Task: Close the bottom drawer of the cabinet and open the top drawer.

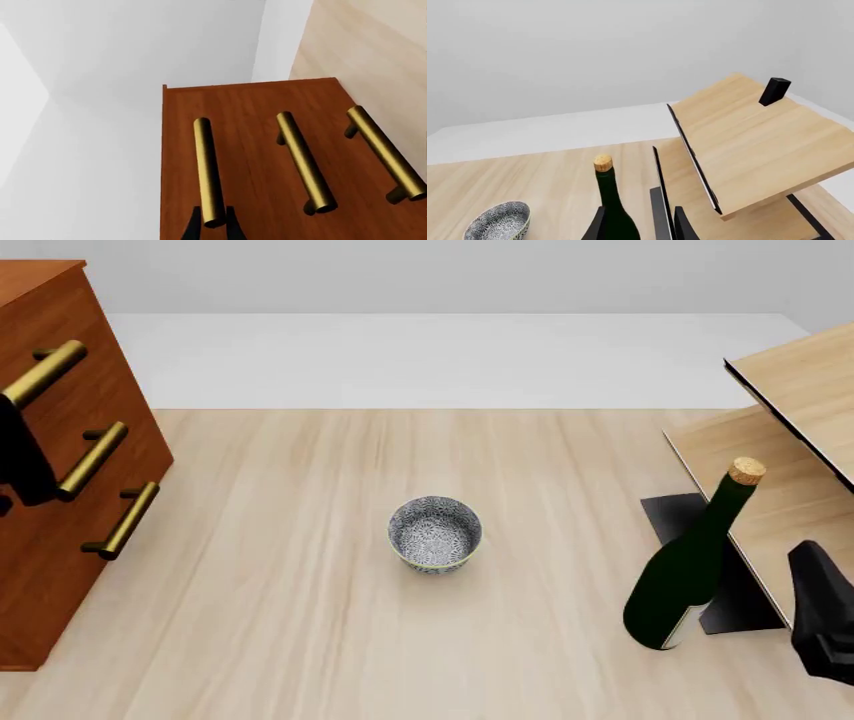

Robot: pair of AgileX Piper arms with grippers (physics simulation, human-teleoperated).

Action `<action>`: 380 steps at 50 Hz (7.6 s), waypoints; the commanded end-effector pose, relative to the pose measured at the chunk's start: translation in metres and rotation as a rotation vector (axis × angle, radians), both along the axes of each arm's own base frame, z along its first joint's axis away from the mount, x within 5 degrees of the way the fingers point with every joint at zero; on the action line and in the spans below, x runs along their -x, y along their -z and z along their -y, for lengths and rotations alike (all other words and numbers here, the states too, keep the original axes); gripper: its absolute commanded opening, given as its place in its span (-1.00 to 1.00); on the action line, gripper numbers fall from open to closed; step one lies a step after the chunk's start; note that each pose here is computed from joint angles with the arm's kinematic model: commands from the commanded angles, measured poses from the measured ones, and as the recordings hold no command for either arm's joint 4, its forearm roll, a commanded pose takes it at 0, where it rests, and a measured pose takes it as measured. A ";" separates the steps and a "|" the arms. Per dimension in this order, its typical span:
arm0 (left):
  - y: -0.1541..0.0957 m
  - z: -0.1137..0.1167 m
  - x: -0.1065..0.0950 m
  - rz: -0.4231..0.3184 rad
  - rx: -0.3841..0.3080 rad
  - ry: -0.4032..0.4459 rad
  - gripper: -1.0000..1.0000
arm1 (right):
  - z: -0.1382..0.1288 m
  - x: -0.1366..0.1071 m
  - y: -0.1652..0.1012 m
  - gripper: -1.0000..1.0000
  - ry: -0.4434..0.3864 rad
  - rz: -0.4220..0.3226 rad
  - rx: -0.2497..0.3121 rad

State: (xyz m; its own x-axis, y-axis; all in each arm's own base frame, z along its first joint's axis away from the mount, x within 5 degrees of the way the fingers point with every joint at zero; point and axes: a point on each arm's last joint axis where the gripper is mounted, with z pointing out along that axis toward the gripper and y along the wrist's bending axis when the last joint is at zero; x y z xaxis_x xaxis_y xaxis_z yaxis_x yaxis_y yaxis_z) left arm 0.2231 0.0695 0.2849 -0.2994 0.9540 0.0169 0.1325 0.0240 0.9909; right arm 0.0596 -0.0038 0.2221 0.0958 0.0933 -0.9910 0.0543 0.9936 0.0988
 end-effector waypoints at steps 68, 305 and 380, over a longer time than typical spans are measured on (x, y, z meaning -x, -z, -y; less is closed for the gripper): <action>0.001 0.037 0.002 -0.013 -0.015 0.161 -1.00 | 0.000 -0.001 -0.001 1.00 0.004 0.001 -0.007; -0.191 0.046 -0.002 -0.120 1.339 -0.331 1.00 | 0.000 0.002 -0.003 1.00 0.003 0.011 -0.012; -0.136 0.031 0.005 -0.132 1.359 -0.450 1.00 | 0.000 0.002 -0.002 1.00 0.003 0.010 -0.014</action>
State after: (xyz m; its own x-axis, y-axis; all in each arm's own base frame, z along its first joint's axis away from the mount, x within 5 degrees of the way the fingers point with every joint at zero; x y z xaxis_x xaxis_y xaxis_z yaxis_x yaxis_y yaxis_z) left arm 0.2173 0.0379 0.4295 -0.6329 0.0884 -0.7692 -0.0487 0.9869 0.1536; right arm 0.0575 -0.0038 0.2244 0.1054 0.1061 -0.9888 0.0552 0.9921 0.1123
